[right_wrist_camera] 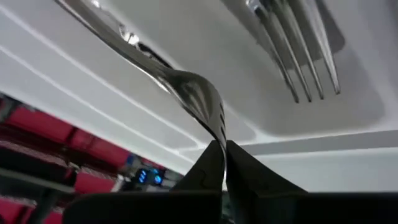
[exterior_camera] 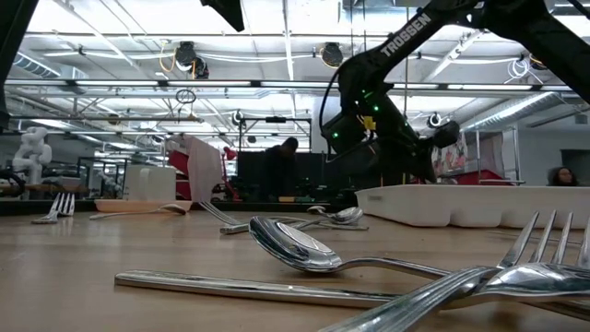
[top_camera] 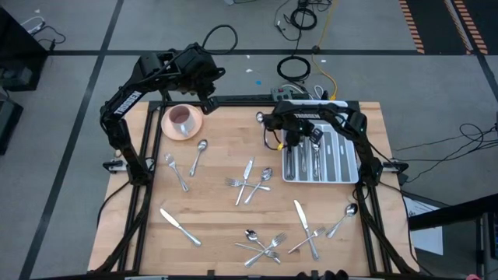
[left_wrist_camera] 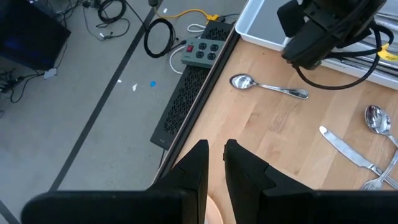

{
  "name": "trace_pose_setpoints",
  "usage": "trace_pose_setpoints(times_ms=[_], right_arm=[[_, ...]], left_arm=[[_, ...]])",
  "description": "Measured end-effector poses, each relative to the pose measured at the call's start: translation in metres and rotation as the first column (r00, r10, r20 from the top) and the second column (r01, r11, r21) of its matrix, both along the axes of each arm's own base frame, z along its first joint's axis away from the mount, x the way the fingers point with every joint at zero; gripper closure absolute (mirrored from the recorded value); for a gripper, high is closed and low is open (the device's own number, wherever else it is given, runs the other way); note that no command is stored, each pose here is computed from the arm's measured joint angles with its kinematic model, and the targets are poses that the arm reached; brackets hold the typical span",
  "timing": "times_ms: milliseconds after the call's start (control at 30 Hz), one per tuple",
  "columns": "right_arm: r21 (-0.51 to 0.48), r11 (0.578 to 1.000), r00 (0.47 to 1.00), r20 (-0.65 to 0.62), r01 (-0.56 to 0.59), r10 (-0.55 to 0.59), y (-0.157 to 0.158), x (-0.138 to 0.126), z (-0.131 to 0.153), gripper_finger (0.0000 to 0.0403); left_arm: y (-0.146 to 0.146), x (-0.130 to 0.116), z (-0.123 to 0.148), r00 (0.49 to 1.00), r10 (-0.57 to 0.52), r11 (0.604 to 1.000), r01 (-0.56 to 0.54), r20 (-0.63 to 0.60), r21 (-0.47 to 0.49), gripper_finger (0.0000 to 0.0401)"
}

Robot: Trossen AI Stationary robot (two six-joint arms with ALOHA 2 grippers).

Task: Sort silverware
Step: Put the silver fork into the white cutlery tray

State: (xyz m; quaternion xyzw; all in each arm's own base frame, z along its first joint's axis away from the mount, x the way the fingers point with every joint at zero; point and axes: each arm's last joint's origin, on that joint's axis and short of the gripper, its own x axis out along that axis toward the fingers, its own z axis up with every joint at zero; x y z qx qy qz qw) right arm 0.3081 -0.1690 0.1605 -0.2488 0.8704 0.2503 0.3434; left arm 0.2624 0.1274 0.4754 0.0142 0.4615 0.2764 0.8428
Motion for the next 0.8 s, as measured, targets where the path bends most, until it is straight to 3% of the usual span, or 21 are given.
trace_pose_setpoints(times_ms=[533,800], right_arm=[[0.017,0.992,0.992,0.016,-0.126,0.126,0.008,0.01,-0.002,0.0403],[0.054,0.993,0.992,0.074,-0.103,0.099,0.009,0.013,-0.005,0.0399]], left_arm=[[0.0,0.0,0.0,1.0,0.004,1.0,-0.004,0.002,-0.002,0.0342],[0.0,0.0,0.0,1.0,0.004,1.0,-0.004,0.002,-0.002,0.0342]])
